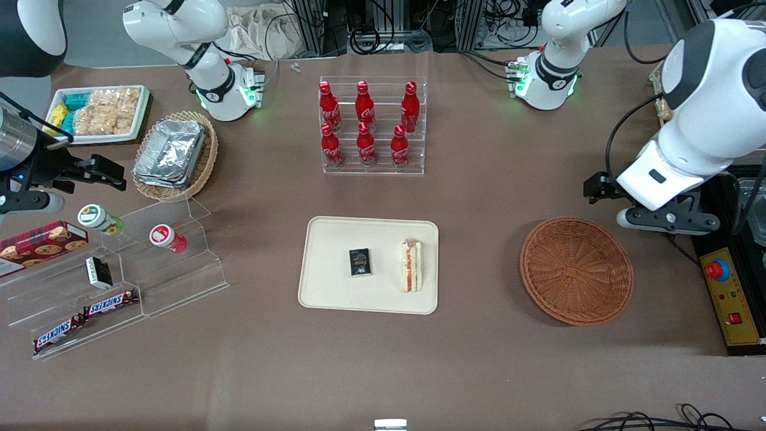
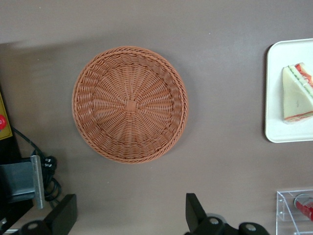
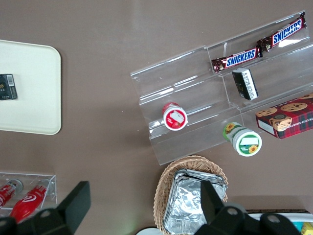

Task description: Place sandwich from basket to tray

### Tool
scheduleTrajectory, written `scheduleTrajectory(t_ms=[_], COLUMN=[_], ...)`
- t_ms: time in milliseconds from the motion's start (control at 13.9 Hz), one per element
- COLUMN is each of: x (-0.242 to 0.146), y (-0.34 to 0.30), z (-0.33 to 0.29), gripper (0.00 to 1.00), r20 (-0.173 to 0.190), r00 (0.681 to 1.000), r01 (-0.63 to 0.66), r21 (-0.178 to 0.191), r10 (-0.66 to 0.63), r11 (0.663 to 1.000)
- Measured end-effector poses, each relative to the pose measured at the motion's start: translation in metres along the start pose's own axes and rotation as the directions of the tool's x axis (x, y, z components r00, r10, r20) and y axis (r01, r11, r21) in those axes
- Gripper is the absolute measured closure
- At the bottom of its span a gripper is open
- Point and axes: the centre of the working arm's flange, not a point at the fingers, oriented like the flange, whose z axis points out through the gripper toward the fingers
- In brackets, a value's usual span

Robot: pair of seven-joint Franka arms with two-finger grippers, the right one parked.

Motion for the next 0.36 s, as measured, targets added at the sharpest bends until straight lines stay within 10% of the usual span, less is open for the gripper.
scheduleTrajectory(t_ms=[361], x=[-0.028], y=[-0.016], z=[0.003], gripper=[0.00], r20=[-0.029], r00=[0.999], r01=[-0.034], r21=[0.017], r10=[0.034], r11=[0.999])
